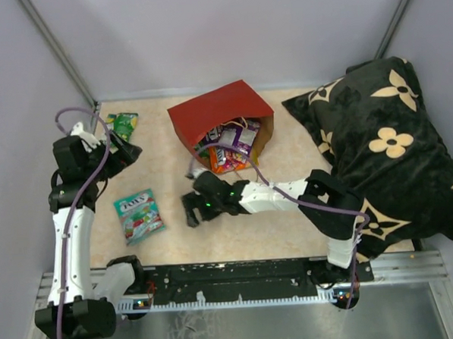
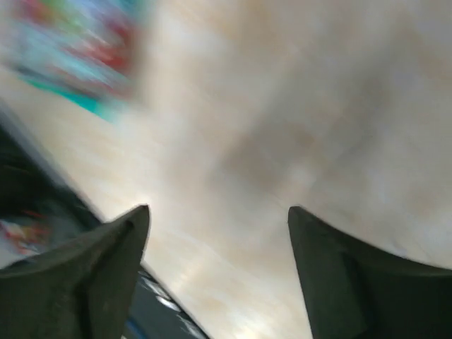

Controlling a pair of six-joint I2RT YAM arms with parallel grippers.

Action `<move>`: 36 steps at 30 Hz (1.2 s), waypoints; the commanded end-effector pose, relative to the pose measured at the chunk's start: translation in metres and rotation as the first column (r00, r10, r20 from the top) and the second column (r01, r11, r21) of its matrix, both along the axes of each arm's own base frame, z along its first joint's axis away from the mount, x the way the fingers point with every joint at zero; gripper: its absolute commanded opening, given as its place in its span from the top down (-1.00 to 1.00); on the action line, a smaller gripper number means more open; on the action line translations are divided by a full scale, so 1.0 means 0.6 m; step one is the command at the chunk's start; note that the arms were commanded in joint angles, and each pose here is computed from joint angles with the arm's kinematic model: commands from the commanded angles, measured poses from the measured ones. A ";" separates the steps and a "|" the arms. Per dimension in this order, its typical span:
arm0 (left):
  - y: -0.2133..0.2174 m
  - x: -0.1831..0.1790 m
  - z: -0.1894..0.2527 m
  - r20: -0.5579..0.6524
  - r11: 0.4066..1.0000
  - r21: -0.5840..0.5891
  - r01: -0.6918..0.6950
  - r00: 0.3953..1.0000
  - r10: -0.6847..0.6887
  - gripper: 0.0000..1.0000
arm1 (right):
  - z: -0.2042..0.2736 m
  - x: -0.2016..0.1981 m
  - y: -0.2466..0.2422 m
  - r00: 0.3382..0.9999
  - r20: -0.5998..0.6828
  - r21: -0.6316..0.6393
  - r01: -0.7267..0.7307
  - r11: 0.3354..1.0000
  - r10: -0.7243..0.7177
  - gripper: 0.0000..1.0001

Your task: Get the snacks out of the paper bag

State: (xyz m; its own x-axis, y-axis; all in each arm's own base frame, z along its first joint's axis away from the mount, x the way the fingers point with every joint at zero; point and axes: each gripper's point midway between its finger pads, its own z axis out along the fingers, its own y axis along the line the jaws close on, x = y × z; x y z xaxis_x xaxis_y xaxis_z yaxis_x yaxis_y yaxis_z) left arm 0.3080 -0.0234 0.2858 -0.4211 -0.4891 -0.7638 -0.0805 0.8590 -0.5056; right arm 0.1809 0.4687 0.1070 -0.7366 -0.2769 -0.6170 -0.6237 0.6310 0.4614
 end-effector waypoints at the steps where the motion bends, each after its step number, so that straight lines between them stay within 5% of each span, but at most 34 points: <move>1: -0.010 -0.019 -0.105 -0.147 1.000 -0.009 0.001 0.989 -0.002 -0.99 | -0.058 0.012 -0.124 0.989 -0.021 -0.064 0.145 0.987 -0.147 -0.94; 6: -0.076 -0.035 -0.158 -0.240 0.997 0.030 0.073 0.969 -0.064 -0.99 | -0.060 -0.007 -0.219 0.981 0.039 -0.146 0.196 0.970 -0.192 -0.98; 11: -0.119 -0.081 -0.256 -0.428 0.990 0.054 0.128 0.899 -0.093 -1.00 | -0.009 -0.010 -0.267 0.961 0.095 -0.099 0.270 0.958 -0.261 -0.98; 20: -0.068 -0.104 -0.295 -0.500 0.989 0.123 -0.084 0.855 0.135 -1.00 | 0.064 -0.019 -0.326 0.933 0.142 -0.020 0.337 0.941 -0.331 -0.98; 23: -0.028 -0.116 -0.301 -0.551 0.953 0.238 -0.188 0.782 0.292 -1.00 | 0.065 -0.024 -0.349 0.929 0.161 -0.037 0.344 0.938 -0.334 -0.98; 29: 0.059 -0.151 -0.292 -0.571 0.785 0.545 -0.294 0.556 0.604 -0.99 | 0.055 -0.047 -0.368 0.943 0.150 -0.033 0.304 0.952 -0.296 -0.98; 36: 0.105 -0.153 -0.358 -0.692 0.850 0.428 -0.307 0.495 0.526 -0.95 | 0.061 -0.059 -0.380 0.950 0.157 -0.004 0.273 0.962 -0.269 -0.98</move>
